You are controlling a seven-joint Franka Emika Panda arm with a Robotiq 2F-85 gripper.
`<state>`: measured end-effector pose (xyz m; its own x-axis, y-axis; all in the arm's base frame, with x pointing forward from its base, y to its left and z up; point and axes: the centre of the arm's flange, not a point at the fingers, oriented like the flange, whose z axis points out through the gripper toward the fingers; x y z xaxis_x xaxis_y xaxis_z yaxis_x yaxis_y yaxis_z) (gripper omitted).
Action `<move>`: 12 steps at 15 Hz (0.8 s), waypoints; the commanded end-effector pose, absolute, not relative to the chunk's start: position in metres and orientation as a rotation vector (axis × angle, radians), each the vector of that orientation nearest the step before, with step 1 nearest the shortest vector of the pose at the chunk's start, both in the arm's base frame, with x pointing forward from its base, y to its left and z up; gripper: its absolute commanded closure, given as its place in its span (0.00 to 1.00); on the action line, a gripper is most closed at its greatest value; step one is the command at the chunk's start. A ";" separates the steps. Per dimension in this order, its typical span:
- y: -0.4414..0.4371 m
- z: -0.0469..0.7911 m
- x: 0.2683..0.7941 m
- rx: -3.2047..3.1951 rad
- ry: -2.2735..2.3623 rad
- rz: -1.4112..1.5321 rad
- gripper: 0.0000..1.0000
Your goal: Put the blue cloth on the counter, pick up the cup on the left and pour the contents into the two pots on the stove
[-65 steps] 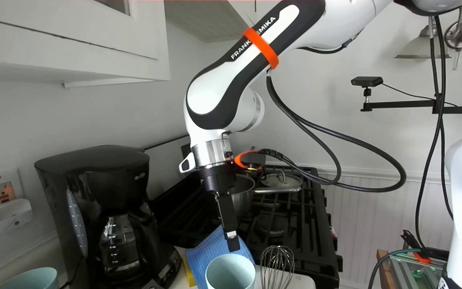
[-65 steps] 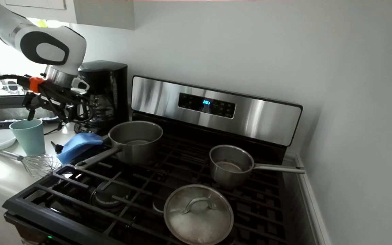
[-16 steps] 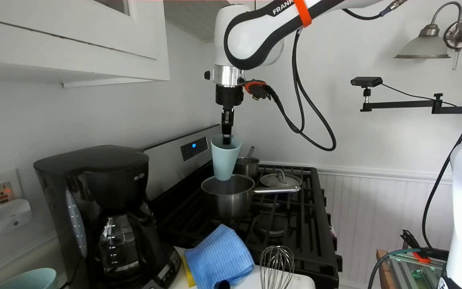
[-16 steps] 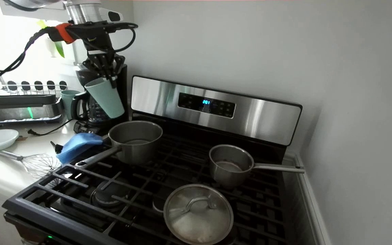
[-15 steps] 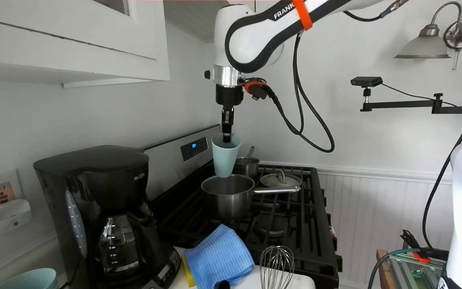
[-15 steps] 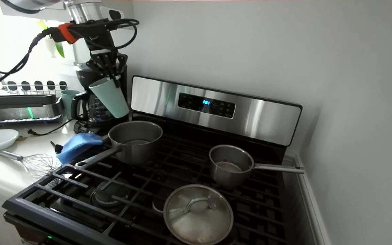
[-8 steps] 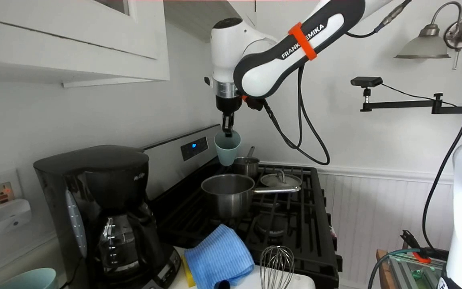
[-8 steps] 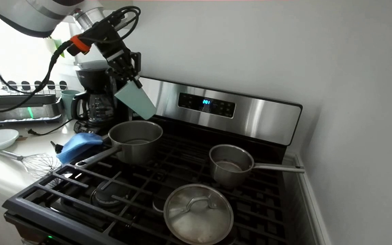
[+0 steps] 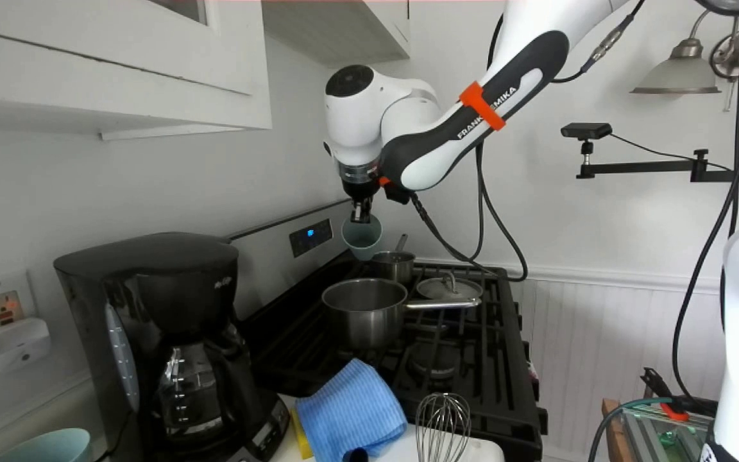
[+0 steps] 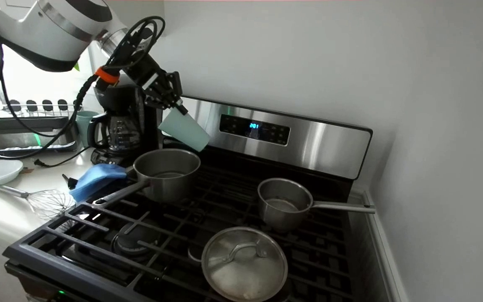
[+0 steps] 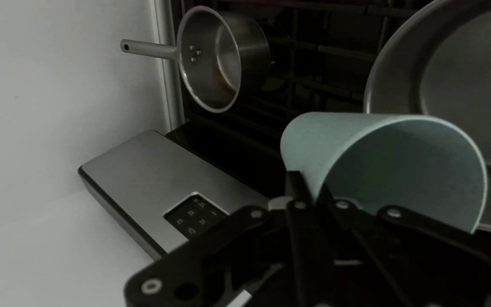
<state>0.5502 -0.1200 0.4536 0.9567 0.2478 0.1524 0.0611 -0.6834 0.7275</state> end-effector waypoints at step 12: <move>-0.097 0.430 0.546 2.080 0.140 0.498 0.99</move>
<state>0.5519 -0.1023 0.4318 0.9272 0.2742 0.2550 -0.0550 -0.5739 0.8171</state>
